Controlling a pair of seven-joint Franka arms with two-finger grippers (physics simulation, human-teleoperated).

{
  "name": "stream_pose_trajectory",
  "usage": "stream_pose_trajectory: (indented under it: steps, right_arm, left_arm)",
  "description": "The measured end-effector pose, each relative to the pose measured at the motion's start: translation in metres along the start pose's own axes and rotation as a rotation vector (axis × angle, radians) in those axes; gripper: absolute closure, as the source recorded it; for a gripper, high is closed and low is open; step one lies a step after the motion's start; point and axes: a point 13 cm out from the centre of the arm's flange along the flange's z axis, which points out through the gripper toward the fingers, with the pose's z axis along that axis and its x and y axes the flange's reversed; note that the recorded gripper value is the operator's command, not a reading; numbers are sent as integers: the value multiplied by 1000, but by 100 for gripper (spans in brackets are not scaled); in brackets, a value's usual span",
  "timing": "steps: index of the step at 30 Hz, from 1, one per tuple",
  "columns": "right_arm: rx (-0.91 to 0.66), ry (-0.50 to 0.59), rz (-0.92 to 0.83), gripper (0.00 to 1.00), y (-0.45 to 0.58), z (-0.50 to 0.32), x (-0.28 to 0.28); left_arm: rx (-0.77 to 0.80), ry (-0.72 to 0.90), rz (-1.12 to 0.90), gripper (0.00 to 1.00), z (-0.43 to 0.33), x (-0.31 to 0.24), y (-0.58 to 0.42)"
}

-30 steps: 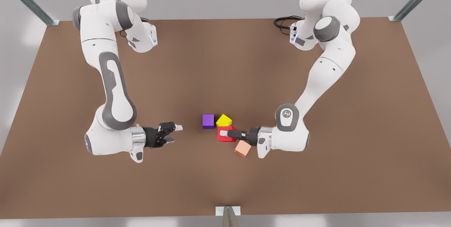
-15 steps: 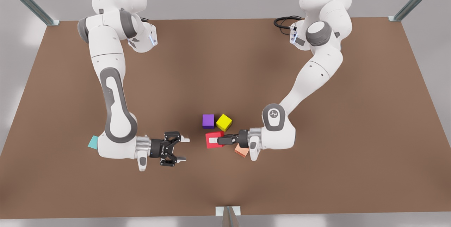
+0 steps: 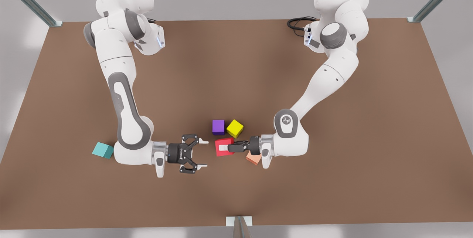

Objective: Pick up red wooden cube and pass to hand red wooden cube and place in blue wooden cube

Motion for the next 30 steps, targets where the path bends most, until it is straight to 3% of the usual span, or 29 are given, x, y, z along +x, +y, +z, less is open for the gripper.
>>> stream_pose_trajectory:
  steps: [12, 30]
  right_arm:
    - [-80, -37, -147, 0, 24, 23, -1]
    - [-79, -53, -247, 0, 26, 40, 1]
  left_arm:
    - [-3, -2, 73, 43, 1, 0, 1]
    - [-1, -5, 117, 43, 14, 7, -1]
